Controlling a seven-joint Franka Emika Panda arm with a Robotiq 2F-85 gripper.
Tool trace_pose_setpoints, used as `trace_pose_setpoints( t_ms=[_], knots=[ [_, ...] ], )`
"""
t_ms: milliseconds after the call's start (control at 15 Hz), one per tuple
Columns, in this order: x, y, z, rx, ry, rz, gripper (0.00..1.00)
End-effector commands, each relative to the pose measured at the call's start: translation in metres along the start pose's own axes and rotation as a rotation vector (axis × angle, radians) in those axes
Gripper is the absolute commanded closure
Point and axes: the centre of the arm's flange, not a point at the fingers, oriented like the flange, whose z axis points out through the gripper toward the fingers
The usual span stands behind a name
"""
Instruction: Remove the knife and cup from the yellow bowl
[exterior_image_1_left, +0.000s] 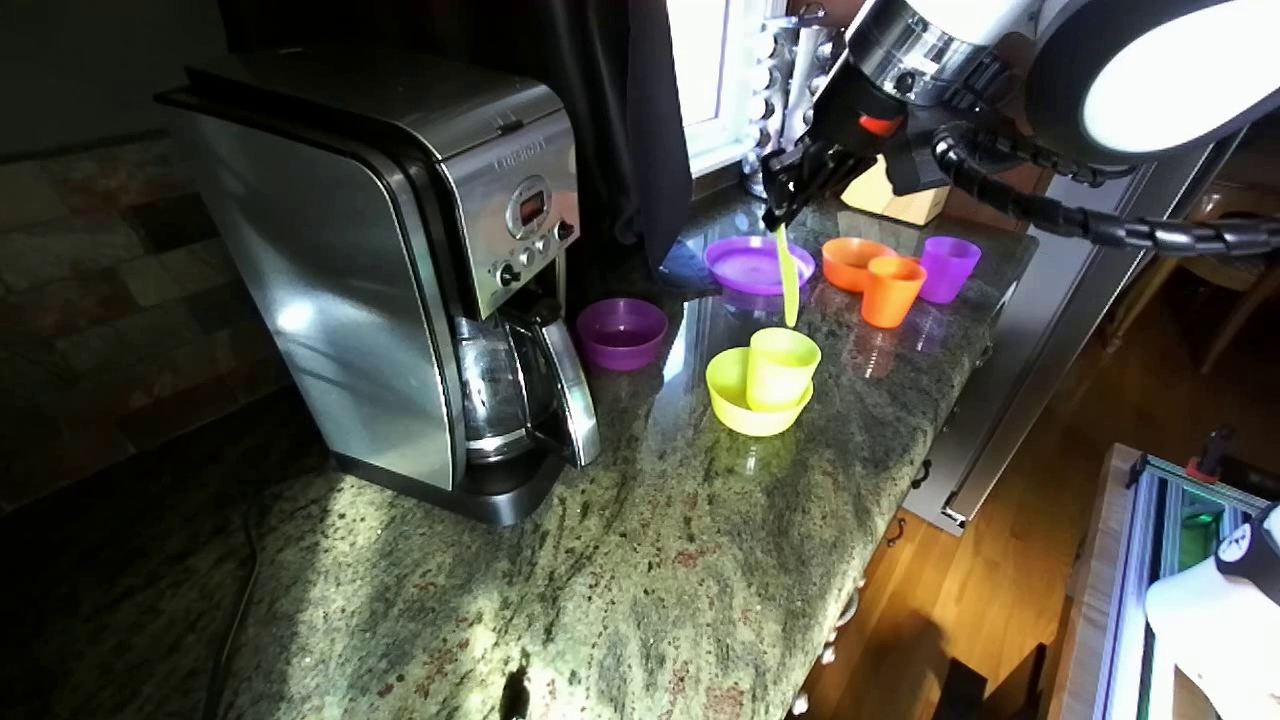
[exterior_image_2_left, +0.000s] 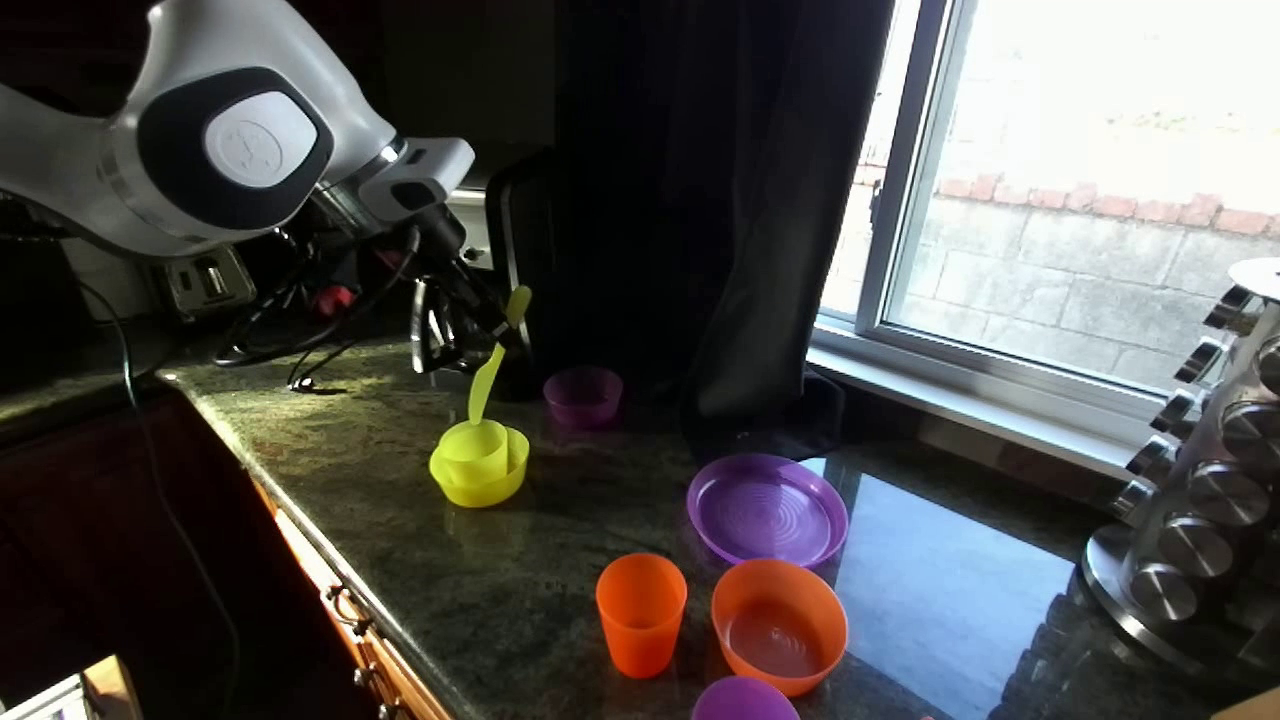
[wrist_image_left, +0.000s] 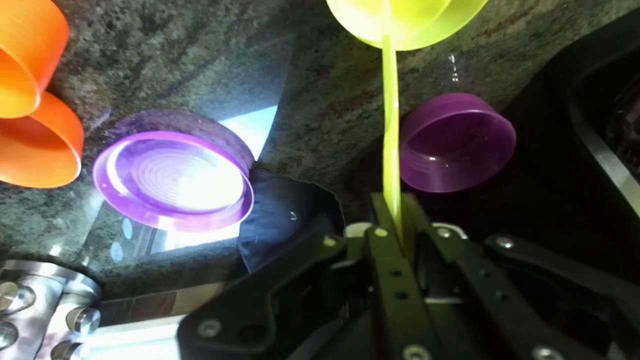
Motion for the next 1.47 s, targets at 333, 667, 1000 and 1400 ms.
trace_pose_setpoints(
  t_ms=[333,667,1000,1400],
  knots=[
    [0.017,0.074,-0.013,-0.009,-0.342,-0.034,0.98],
    [0.028,0.097,0.021,-0.012,-0.477,-0.064,0.98],
    [0.039,0.099,0.073,-0.001,-0.526,-0.108,0.98],
    [0.044,0.086,0.137,0.011,-0.563,-0.166,0.98]
  ],
)
